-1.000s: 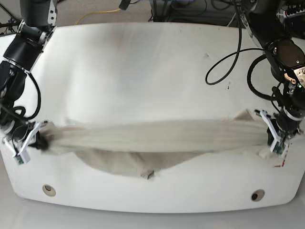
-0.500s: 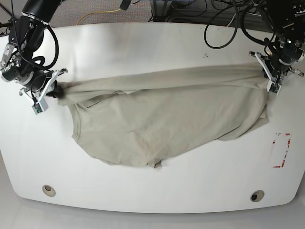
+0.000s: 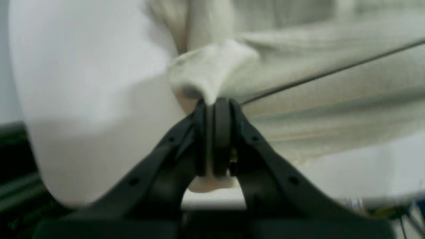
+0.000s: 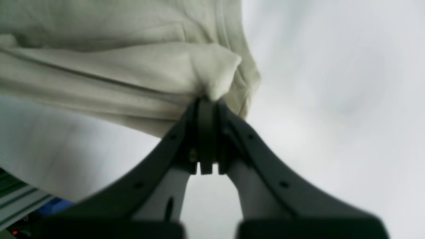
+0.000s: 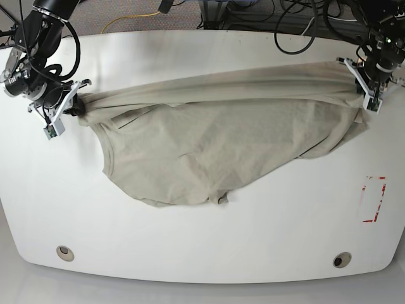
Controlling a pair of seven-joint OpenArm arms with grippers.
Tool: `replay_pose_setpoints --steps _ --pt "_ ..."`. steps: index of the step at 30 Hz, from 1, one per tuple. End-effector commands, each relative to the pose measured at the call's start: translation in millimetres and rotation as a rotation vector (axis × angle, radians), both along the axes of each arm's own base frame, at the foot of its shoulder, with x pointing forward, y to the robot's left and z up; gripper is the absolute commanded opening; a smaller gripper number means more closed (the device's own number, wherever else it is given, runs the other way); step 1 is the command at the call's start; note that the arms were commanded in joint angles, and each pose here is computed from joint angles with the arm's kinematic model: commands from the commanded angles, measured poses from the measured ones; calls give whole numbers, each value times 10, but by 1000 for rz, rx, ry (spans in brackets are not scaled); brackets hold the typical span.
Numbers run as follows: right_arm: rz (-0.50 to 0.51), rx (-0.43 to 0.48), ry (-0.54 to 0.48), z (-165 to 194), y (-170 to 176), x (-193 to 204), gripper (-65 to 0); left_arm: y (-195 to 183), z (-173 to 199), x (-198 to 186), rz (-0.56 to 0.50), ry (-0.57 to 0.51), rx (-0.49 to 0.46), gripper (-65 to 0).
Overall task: Fold the T-shirt properly
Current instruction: 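Swing the held shirt edge over the shirt body with both grippers, then lift the shirt again with both grippers and pull it taut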
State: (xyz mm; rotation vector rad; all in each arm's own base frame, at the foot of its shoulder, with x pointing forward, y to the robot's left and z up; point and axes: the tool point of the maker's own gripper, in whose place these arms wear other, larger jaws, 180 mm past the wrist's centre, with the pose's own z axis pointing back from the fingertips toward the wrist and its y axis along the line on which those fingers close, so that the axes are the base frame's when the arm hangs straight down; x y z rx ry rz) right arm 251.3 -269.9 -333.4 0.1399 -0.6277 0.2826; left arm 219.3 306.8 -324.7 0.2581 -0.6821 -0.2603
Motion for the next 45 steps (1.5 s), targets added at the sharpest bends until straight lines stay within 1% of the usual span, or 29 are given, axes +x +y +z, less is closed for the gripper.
replay_pose_setpoints --steps 1,2,6,9,10,12,15,19,23,25,27,28,30,31,33,37,38,40,42,45 --pt "-10 -44 -87 255 -121 218 -650 120 214 132 10 -60 54 -650" --pt "-12 -45 -93 273 -130 244 -650 120 257 187 11 -79 54 -650" --pt "-11 -48 -183 536 -129 516 -650 85 497 505 2 -176 51 -650" --pt "-13 -48 -239 712 -132 673 -650 -94 592 727 -57 -207 47 -650" --pt "-17 -50 -256 768 -145 737 -650 -136 646 820 -79 -207 68 -650" --pt "-17 -62 -267 827 -151 859 -650 -203 743 969 -99 -212 99 -650" --pt "-12 -111 -271 933 -241 1048 -650 -295 968 1227 -122 -260 137 -650" --pt "-17 -120 -295 1093 -292 1269 -650 -499 1155 1510 -161 -311 140 -650" --pt "-16 -155 -344 1445 -425 1531 -650 -637 1639 1830 -163 -424 180 -650" --pt "-10 -158 -362 1580 -430 1643 -650 -678 1844 1926 -166 -463 209 -650" --pt "-4 -186 -390 1790 -490 1731 -650 -715 2075 2012 -163 -505 240 -650" --pt "-3 -199 -407 1893 -512 1762 -650 -706 2162 2038 -155 -516 249 -650" --pt "7 -228 -440 2128 -536 1851 -650 -669 2513 2104 -125 -571 265 -650" --pt "11 -234 -449 2194 -535 1880 -650 -655 2619 2117 -114 -586 270 -650" --pt "18 -265 -499 2508 -557 1954 -650 -605 2961 2136 -77 -637 280 -650" --pt "39 -322 -568 2944 -538 2025 -650 -582 3505 2135 -50 -747 290 -650" --pt "48 -346 -593 3108 -521 2044 -650 -601 3662 2146 -54 -777 297 -650" --pt "54 -381 -626 3333 -517 2051 -650 -643 3861 2181 -65 -809 304 -650" --pt "56 -415 -672 3615 -515 2042 -650 -584 4145 2192 -56 -847 321 -650" --pt "42 -465 -704 3933 -545 1989 -650 -550 4382 2247 -54 -869 310 -650"
